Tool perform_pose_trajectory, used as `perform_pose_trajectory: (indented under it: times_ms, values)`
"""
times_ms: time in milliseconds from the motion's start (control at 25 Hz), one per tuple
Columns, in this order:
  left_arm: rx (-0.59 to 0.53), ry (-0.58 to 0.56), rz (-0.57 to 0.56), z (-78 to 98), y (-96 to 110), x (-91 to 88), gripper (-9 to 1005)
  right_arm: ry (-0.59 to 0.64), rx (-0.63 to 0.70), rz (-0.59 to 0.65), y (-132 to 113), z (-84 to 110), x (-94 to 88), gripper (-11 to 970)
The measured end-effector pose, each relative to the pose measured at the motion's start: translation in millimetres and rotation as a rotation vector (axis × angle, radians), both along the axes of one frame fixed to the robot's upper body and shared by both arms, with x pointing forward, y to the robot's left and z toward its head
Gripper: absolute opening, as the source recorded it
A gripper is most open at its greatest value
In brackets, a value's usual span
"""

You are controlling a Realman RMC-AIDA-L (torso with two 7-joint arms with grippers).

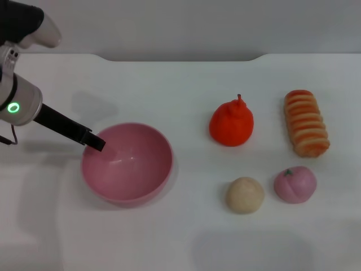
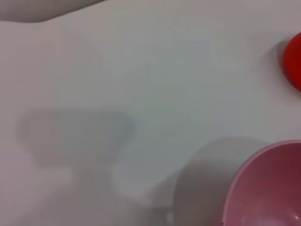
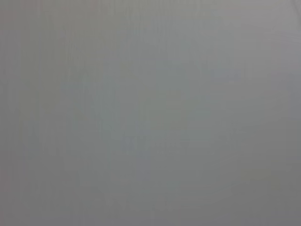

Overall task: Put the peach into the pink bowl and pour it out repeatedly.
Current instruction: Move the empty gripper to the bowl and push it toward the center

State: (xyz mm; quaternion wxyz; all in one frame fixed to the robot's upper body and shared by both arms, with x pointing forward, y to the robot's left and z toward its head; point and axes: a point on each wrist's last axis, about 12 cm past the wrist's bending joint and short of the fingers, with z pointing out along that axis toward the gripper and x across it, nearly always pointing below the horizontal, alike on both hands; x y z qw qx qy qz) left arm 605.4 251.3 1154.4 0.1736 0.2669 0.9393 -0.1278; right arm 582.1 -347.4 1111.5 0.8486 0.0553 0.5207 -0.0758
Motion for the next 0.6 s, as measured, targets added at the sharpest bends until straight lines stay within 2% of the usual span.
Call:
perform_pose_trajectory:
  times_ms: [40,120,600]
  values:
    - [0.0,0.0,0.0,0.0,0.0,0.0,578,0.0,0.0,0.0,0.0,0.0,0.0,427]
    - [-0.001,0.013,0.016,-10.7,0.6,-0.2,577,-0.003,-0.001,0.004,1.0,1.1,1.1,427]
    - [0.018,0.024,0.011,-22.4,-4.0,-0.7,574,-0.016,-0.004,0.014,3.9,5.8,6.1,426]
